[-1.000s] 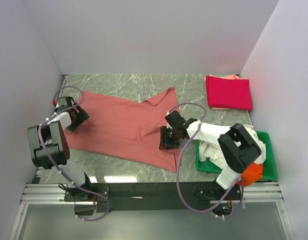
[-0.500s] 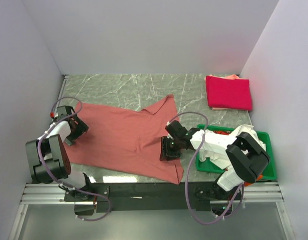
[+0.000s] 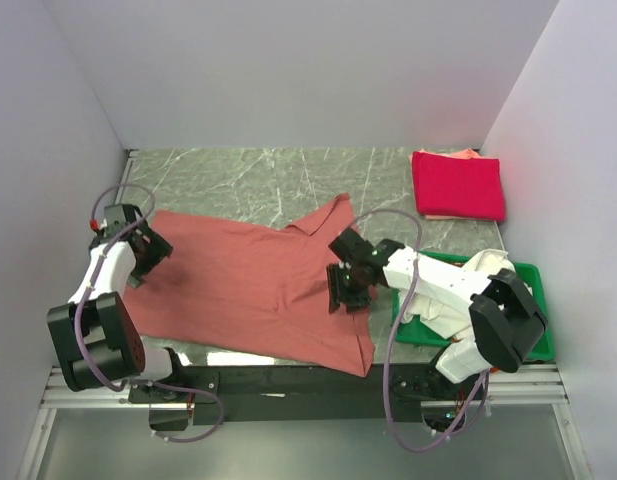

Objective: Fold and stack the t-shirts
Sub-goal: Fold the tshirt

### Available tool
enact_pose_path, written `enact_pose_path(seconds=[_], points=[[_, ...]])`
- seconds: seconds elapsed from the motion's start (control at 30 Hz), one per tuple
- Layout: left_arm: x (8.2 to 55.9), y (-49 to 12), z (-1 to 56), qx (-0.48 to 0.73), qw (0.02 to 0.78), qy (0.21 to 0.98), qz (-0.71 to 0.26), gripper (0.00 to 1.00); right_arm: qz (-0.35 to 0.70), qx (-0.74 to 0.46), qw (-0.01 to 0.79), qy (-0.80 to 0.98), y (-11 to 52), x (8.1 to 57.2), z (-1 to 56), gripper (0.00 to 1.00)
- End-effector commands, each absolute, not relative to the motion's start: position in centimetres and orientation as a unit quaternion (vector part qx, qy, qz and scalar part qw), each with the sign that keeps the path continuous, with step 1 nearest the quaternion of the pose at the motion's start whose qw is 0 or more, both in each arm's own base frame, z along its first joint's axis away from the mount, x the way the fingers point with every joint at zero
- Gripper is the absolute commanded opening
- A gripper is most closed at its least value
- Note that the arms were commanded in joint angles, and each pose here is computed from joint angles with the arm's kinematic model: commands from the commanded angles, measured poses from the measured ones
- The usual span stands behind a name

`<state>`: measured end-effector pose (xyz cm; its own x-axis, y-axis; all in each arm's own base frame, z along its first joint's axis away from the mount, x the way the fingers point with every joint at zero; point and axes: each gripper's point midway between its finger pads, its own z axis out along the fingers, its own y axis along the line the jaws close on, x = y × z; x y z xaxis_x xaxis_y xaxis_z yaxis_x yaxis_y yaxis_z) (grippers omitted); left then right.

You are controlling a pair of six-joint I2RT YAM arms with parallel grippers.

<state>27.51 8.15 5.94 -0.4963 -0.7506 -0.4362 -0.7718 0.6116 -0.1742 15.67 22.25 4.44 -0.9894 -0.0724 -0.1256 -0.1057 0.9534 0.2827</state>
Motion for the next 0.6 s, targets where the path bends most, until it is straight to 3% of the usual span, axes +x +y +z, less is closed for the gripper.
enact_pose_path(seconds=[0.0, 0.27, 0.57], points=[[30.9, 9.3, 9.7, -0.435, 0.293, 0.851, 0.012, 0.88, 0.126, -0.043, 0.11, 0.985, 22.0, 19.4, 8.0, 0.54], [36.3, 11.4, 11.1, -0.417, 0.319, 0.851, 0.022, 0.88, 0.106, -0.004, 0.187, 0.977, 20.5, 30.4, 11.8, 0.55], [40.5, 12.5, 10.2, -0.418, 0.313, 0.853, 0.023, 0.87, 0.103, 0.047, 0.216, 0.97, 20.5, 41.6, 10.3, 0.54]])
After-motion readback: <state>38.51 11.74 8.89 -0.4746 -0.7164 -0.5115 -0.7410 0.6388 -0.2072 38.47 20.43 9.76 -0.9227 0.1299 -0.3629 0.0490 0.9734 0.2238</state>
